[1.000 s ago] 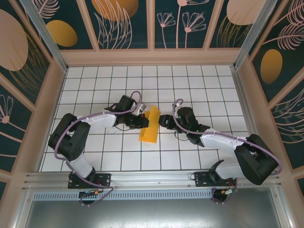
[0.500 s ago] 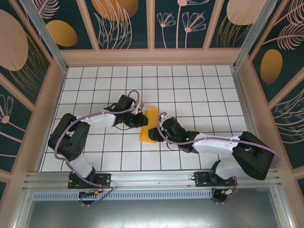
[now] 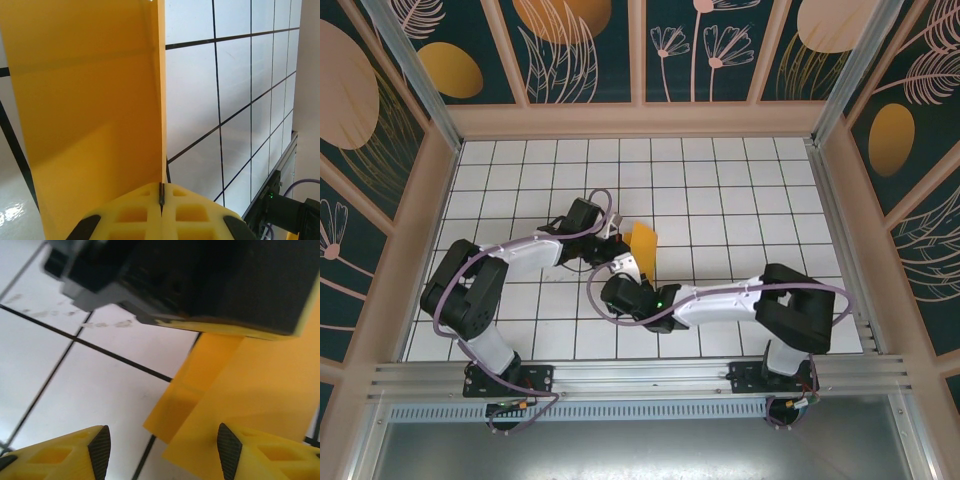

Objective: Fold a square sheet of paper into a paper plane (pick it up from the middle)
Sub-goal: Fold the triangle a second time at the center of the table.

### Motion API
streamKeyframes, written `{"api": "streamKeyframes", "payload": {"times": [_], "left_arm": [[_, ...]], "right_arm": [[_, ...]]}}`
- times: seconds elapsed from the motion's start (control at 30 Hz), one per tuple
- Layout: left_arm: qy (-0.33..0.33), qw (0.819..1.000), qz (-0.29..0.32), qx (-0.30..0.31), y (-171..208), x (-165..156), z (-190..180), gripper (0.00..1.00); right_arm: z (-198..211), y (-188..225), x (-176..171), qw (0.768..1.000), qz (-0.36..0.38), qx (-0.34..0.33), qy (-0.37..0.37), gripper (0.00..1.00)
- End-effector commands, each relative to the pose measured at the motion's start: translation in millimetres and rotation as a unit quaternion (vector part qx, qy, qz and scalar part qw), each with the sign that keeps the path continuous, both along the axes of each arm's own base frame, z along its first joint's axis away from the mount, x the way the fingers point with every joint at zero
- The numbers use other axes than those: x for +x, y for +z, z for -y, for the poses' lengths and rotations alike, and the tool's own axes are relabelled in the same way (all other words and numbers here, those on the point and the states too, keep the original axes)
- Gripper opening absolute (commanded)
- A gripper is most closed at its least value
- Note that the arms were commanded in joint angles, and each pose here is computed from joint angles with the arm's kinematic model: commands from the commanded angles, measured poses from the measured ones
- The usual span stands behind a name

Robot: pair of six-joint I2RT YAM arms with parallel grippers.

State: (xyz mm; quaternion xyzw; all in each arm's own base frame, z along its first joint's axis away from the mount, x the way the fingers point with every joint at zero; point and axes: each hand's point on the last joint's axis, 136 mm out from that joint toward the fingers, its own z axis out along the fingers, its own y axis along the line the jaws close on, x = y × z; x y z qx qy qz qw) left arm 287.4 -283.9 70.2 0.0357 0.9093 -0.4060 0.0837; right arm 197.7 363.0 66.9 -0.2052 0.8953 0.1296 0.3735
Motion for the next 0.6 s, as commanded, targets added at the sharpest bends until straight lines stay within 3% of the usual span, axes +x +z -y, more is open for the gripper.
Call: {"api": "streamKeyframes", "payload": {"times": [0.0, 0.37, 0.57], "left_arm": [[-0.002, 1.0, 0.016, -0.017, 17, 5, 3, 0.0], [-0.003, 1.0, 0.016, -0.013, 16, 5, 3, 0.0], [-0.001, 1.0, 0.02, -0.009, 19, 7, 2, 0.01]], "right_arm": [[15, -2, 8, 0.998, 0.024, -0.048, -0.04, 0.6], [11, 10, 5, 0.997, 0.045, -0.053, -0.035, 0.34], [12, 13, 3, 0.998, 0.044, -0.043, -0.034, 0.12]]}}
